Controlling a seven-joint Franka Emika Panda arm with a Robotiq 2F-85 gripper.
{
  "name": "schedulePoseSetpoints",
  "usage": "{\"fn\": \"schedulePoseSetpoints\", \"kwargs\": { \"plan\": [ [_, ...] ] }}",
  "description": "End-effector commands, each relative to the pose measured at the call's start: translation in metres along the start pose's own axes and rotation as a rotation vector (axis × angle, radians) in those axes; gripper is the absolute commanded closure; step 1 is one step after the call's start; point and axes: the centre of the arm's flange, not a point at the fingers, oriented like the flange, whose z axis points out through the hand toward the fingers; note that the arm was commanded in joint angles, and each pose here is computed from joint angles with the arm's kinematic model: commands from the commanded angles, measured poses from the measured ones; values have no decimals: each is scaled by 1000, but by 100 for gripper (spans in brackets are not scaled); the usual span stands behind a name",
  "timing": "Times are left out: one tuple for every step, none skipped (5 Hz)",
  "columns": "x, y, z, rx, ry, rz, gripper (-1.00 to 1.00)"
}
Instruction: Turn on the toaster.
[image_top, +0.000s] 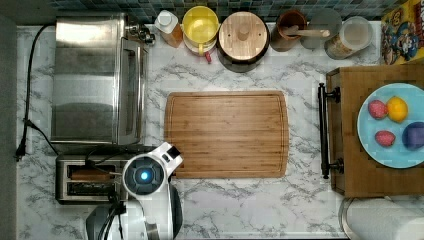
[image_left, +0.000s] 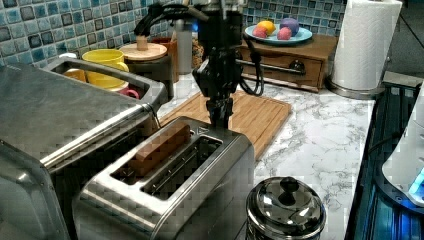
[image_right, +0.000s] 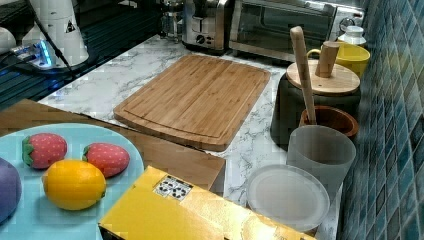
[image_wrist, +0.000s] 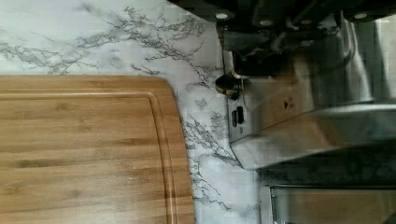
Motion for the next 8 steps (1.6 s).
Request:
{"fn": "schedulePoseSetpoints", "kwargs": {
  "plan": [
    [-14, 43, 81, -67, -134, 93, 100],
    [-48, 68, 105, -67, -173, 51, 100],
    [-48, 68, 105, -67, -173, 51, 100],
    [-48, 68, 105, -67, -172, 51, 100],
    [-48, 68, 105, -67, -173, 51, 100],
    [-48, 68, 105, -67, -173, 51, 100],
    [-48, 68, 105, -67, -173, 51, 100],
    [-48, 68, 105, -67, -173, 51, 100]
  ]
}}
